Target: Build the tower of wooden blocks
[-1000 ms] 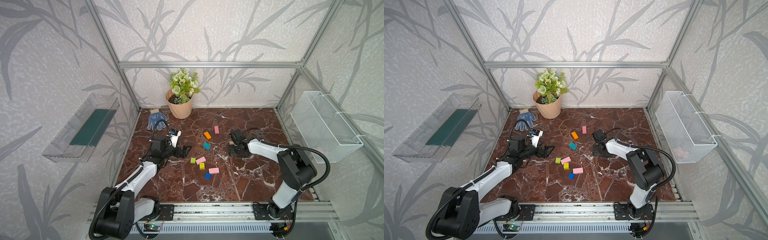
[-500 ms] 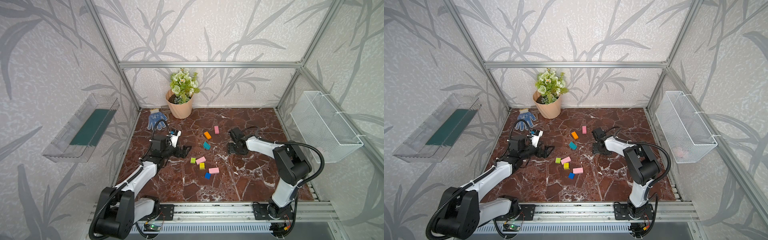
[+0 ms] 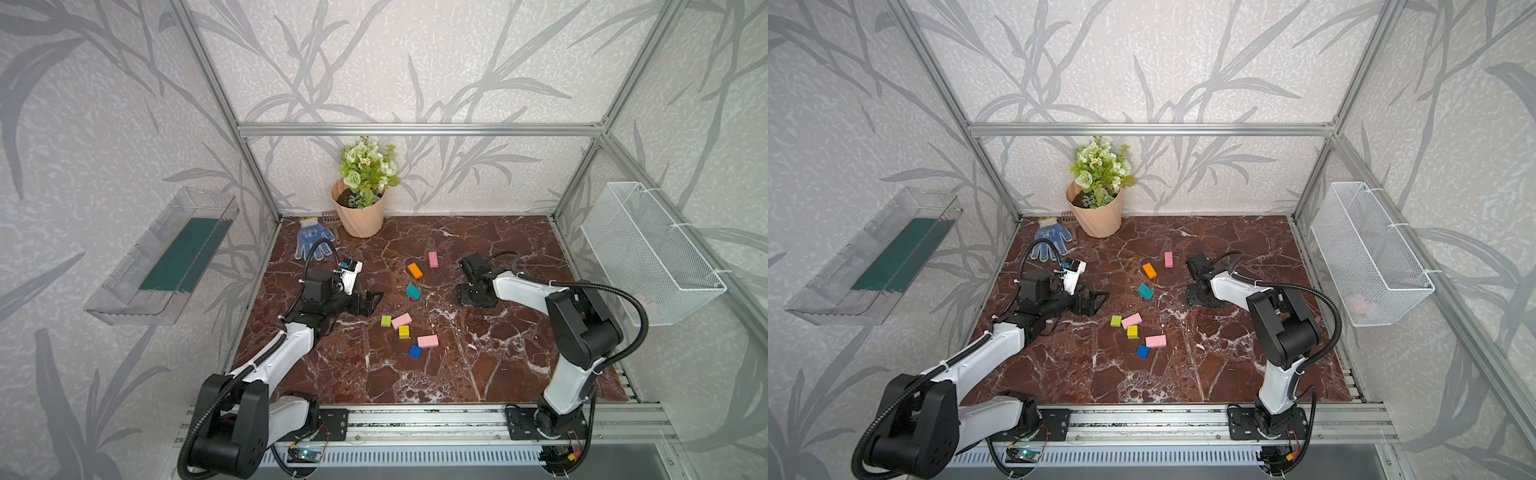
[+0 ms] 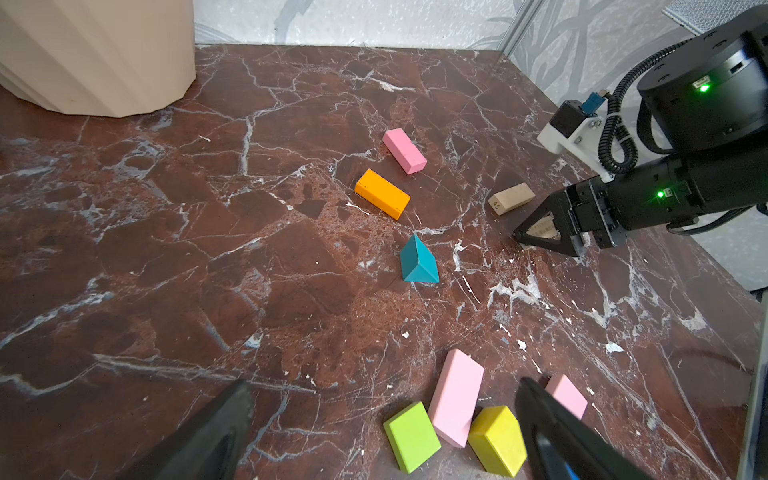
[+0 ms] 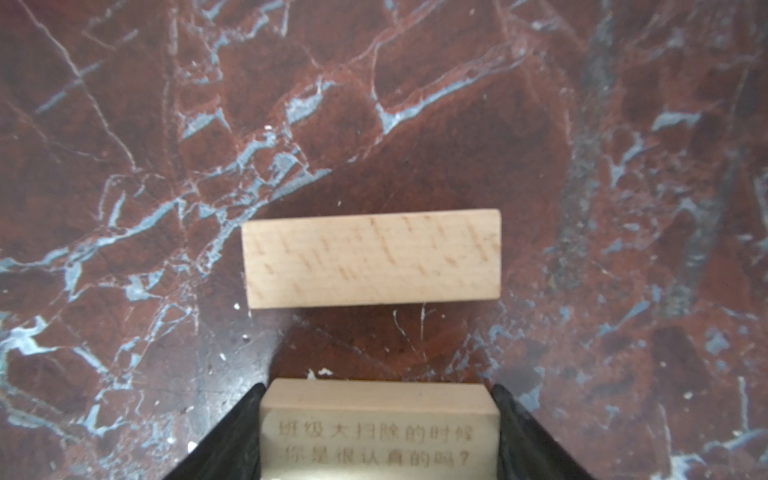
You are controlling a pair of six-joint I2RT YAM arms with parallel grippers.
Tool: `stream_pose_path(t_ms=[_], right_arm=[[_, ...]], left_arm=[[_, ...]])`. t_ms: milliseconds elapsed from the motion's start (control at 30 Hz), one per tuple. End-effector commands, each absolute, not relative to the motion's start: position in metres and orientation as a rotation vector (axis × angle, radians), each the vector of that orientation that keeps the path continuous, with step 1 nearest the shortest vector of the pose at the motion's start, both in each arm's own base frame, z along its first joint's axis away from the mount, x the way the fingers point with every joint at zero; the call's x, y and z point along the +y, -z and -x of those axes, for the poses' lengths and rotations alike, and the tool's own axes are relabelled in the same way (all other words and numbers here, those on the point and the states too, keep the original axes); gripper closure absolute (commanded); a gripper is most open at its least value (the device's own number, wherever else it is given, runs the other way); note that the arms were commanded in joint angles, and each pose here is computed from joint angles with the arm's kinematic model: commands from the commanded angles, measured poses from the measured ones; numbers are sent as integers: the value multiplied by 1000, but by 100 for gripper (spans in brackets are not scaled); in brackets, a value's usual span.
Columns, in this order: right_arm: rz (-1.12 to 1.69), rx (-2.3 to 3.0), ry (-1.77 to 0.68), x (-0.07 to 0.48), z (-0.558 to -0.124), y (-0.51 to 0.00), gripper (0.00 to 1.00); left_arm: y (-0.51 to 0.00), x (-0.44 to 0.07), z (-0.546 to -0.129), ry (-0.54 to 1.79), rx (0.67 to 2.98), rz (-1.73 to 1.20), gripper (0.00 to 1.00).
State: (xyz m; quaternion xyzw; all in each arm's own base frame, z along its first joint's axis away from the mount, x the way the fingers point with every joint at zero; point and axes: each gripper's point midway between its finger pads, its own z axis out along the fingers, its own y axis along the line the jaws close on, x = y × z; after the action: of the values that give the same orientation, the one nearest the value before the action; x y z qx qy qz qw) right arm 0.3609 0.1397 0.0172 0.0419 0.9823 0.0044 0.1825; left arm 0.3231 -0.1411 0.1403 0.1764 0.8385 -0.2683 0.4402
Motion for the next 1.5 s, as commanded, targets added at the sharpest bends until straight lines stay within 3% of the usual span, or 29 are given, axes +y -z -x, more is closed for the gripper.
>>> stream_pose_path(t_ms=[0, 1467], right_arm=[[-97, 2797, 39, 136, -362, -6, 45], [-148, 2801, 92, 125, -369, -13, 41]], left_arm=[[-146, -142, -325, 645, 2052, -474, 1], [-146, -143, -324, 644, 2052, -477, 1]])
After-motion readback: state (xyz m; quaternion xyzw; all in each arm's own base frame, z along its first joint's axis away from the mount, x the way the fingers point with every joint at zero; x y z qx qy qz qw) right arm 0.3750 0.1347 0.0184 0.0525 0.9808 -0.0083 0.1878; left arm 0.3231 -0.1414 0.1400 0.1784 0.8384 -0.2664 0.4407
